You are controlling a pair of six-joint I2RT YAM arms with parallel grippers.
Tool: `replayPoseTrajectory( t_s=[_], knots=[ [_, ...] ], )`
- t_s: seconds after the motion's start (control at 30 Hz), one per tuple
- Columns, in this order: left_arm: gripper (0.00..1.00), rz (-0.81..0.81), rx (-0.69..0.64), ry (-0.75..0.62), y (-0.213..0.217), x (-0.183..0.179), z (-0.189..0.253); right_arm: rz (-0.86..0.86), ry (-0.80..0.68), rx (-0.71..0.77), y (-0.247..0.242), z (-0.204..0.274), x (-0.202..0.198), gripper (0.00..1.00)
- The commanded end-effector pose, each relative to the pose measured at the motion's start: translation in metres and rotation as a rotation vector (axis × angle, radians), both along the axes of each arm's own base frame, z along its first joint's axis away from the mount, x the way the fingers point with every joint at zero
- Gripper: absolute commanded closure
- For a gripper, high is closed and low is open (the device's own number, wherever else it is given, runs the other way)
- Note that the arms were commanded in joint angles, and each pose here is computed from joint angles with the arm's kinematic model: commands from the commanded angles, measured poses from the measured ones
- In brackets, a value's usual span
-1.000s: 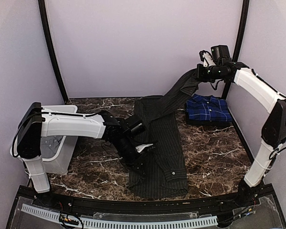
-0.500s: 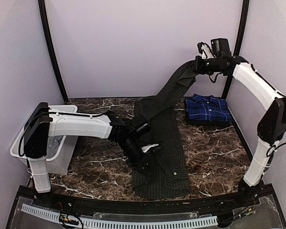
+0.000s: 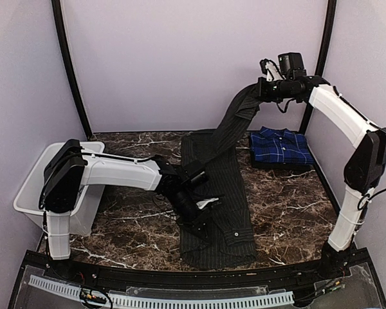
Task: Fold and stack the long sleeve shirts
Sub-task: Fold the 1/3-folded shirt at the center of the board.
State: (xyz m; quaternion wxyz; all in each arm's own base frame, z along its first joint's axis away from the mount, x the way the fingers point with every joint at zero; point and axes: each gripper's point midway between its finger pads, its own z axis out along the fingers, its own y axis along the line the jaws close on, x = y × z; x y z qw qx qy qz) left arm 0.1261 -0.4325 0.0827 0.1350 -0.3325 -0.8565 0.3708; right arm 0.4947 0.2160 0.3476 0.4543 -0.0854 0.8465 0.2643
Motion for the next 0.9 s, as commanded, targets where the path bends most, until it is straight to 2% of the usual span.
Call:
replayPoseTrajectory(
  t_s=[0.0,0.33,0.6,0.67,0.87],
  knots=[
    [1.00,-0.025,-0.047,0.019,-0.009,-0.004,0.008,0.019,-0.022,0.015,0.008,0.009,-0.002,1.00],
    [1.00,-0.033,-0.027,0.057,-0.009,-0.008,-0.017,0.105,0.057,0.002,0.044,-0.026,-0.045,1.00],
    [1.00,-0.045,-0.032,0.083,-0.006,-0.013,-0.036,0.157,0.167,0.003,0.062,-0.077,-0.087,1.00],
    [0.97,-0.049,-0.029,0.075,-0.005,-0.013,-0.037,0.167,0.197,-0.006,0.067,-0.092,-0.094,1.00],
    [0.74,-0.066,-0.045,0.013,-0.004,-0.007,-0.024,0.179,0.261,-0.022,0.074,-0.121,-0.106,1.00]
  ],
)
